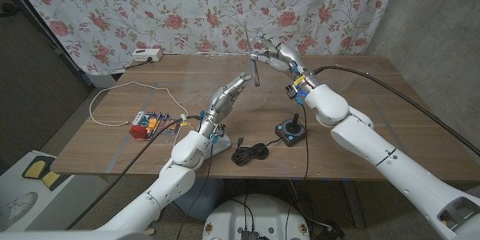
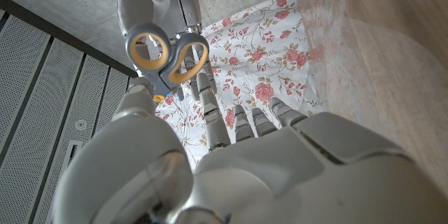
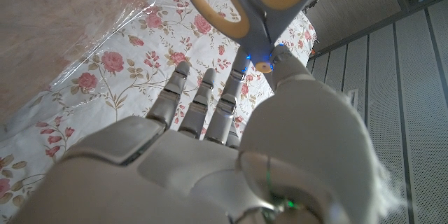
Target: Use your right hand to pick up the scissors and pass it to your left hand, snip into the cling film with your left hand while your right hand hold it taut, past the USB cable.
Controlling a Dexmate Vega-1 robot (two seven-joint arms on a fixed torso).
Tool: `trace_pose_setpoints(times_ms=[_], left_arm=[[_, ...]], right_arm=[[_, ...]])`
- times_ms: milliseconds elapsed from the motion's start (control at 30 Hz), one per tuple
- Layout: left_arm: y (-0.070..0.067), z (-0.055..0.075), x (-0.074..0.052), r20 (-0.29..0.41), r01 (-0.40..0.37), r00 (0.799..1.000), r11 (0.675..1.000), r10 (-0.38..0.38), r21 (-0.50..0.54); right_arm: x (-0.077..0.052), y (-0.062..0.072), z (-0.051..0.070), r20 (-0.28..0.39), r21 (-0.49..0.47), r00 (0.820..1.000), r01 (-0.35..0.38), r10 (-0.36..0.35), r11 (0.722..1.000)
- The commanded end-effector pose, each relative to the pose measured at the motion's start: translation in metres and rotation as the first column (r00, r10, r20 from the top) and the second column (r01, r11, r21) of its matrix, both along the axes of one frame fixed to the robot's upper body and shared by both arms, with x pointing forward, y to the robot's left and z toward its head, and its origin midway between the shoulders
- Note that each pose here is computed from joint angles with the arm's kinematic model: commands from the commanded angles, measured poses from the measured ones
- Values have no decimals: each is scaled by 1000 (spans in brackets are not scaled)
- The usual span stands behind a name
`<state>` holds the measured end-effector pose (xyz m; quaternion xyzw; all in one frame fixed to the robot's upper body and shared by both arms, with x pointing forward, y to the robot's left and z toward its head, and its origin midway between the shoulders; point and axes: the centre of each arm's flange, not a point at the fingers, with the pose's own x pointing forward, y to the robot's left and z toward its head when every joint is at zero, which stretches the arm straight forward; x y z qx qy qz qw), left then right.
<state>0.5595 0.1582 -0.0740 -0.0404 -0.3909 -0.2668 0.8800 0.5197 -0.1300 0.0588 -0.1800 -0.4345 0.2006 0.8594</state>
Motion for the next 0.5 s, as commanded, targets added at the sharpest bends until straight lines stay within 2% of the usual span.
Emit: trace_pose_setpoints(times_ms=[33,500], left_arm=[[-4,0,0,4,14,1000,1000,-14,2],[-6,0,2,-1,19,1000,1000,-19,3]], right_arm=[[-1,1,-2,0,-5,1000,10,-10,1000],[1,1,-3,-1,-12,1000,18,-18,1000]])
